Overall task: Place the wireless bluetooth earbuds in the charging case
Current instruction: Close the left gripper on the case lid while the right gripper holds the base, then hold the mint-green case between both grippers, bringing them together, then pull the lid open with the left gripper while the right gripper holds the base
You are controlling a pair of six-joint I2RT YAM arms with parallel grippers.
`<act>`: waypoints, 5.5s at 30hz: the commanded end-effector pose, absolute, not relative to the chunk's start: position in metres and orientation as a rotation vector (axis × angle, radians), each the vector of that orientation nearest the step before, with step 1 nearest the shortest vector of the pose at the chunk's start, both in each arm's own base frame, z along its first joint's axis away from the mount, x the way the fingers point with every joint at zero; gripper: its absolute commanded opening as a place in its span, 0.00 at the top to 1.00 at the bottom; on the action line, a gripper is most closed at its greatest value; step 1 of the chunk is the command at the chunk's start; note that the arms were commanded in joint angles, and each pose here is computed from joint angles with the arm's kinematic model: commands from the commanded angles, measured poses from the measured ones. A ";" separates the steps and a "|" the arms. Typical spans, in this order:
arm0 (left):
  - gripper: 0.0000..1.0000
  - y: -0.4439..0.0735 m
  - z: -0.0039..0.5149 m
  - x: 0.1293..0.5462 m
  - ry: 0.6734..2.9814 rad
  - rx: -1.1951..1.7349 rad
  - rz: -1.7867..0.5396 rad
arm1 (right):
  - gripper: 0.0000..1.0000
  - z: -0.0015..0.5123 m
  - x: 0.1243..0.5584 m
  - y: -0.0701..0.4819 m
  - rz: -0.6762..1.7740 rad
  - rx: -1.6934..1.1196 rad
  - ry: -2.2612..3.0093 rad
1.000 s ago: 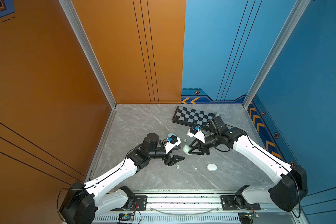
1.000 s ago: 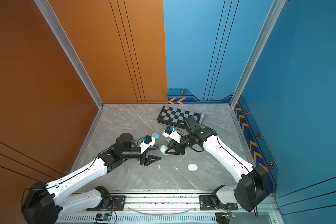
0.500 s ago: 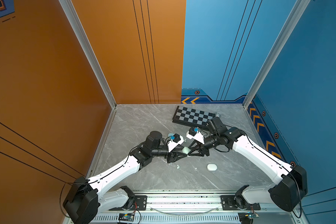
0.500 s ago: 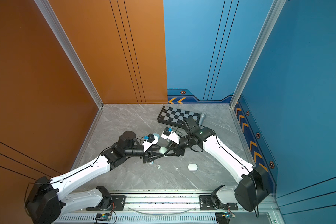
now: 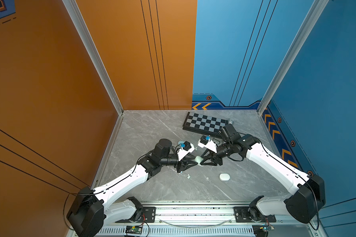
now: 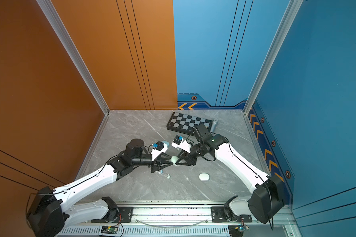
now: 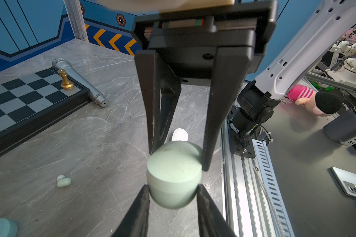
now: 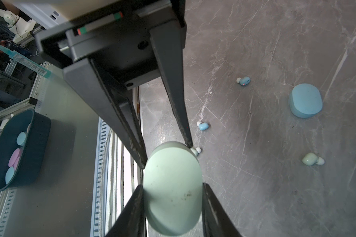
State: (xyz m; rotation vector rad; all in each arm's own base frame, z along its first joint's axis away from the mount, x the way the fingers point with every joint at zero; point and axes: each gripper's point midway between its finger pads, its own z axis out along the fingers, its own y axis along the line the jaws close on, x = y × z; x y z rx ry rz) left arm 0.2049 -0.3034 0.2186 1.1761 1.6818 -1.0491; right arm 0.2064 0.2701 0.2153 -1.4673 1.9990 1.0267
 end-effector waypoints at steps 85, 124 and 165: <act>1.00 -0.303 0.257 0.180 1.302 1.375 -1.015 | 0.52 0.240 0.214 0.302 0.646 -1.549 1.696; 1.00 -0.302 0.242 0.183 1.352 1.368 -1.023 | 0.42 0.276 0.246 0.283 0.710 -1.260 1.700; 1.00 -0.304 0.260 0.198 1.356 1.301 -0.991 | 0.76 0.263 0.236 0.272 0.738 -1.259 1.711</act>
